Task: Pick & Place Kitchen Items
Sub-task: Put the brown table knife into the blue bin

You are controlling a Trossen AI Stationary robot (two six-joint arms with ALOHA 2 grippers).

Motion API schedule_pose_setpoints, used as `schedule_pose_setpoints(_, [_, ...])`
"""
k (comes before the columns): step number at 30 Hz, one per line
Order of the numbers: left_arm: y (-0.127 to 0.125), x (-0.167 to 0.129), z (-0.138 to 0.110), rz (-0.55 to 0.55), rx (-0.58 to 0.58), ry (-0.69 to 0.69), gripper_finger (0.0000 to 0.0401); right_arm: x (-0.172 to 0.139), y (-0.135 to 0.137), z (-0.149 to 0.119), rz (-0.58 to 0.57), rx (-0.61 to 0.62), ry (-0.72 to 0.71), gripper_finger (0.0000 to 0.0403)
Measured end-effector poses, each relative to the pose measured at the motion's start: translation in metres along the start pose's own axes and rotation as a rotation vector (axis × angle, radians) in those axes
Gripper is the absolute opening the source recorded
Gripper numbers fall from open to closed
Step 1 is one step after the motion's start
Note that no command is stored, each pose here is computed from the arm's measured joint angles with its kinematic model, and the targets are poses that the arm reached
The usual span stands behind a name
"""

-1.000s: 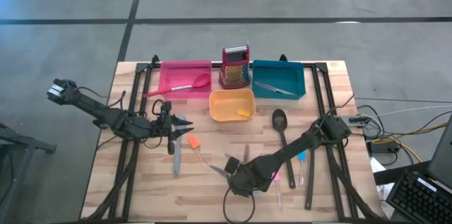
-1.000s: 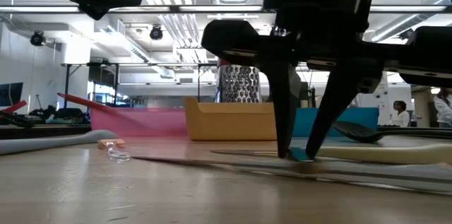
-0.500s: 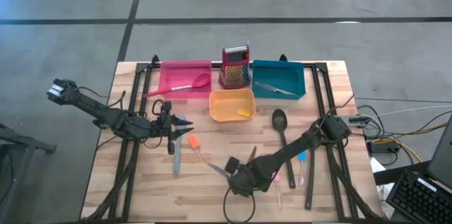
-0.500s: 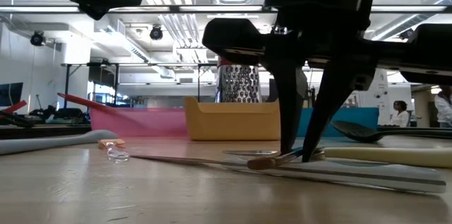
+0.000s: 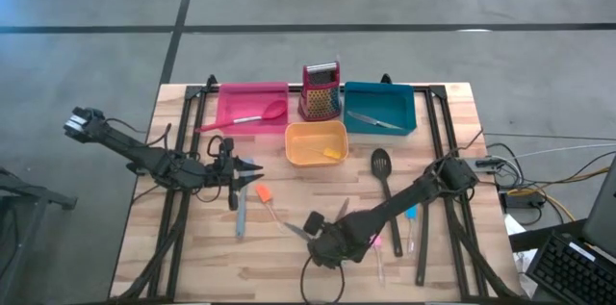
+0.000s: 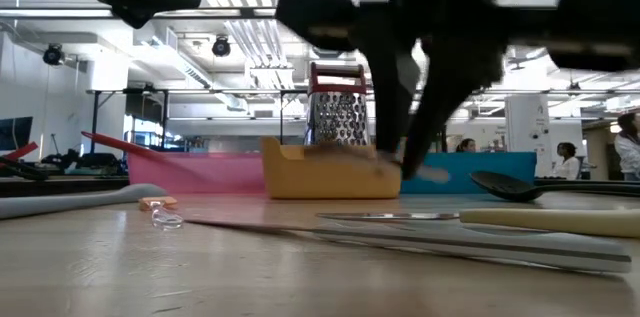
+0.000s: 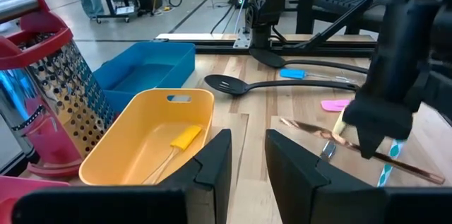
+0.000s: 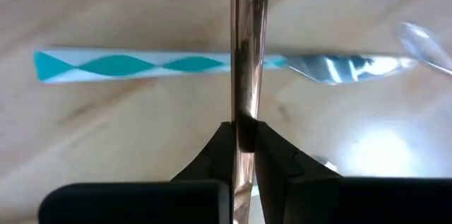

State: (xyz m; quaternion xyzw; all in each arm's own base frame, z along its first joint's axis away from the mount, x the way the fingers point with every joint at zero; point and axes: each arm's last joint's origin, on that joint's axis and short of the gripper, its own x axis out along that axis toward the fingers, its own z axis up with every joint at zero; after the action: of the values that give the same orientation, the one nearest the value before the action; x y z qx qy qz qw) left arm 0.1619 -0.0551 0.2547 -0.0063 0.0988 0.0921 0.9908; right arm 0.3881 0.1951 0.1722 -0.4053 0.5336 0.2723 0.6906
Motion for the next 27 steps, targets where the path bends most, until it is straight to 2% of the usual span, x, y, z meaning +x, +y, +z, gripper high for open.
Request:
schedule_pose_setpoints(4, [0.000, 0.000, 0.000, 0.000, 0.002, 0.003, 0.0090, -0.019, -0.009, -0.006, -0.058, 0.078, 0.070, 0.0019])
schedule_pose_setpoints(9, [0.000, 0.000, 0.000, 0.000, 0.002, 0.003, 0.0090, -0.053, -0.022, -0.021, -0.138, 0.251, 0.054, 0.0004])
schedule_pose_setpoints(12, [0.000, 0.000, -0.001, 0.001, 0.003, 0.006, 0.0090, -0.073, -0.027, -0.034, -0.231, 0.342, 0.064, 0.0004])
schedule_pose_setpoints(18, [0.000, 0.000, -0.001, 0.001, 0.005, 0.008, 0.0090, -0.115, -0.034, -0.078, -0.391, 0.546, 0.055, 0.0005])
schedule_pose_setpoints(27, [0.000, 0.000, -0.001, 0.001, 0.004, 0.007, 0.0090, -0.166, -0.038, -0.162, -0.630, 0.843, 0.020, 0.0007])
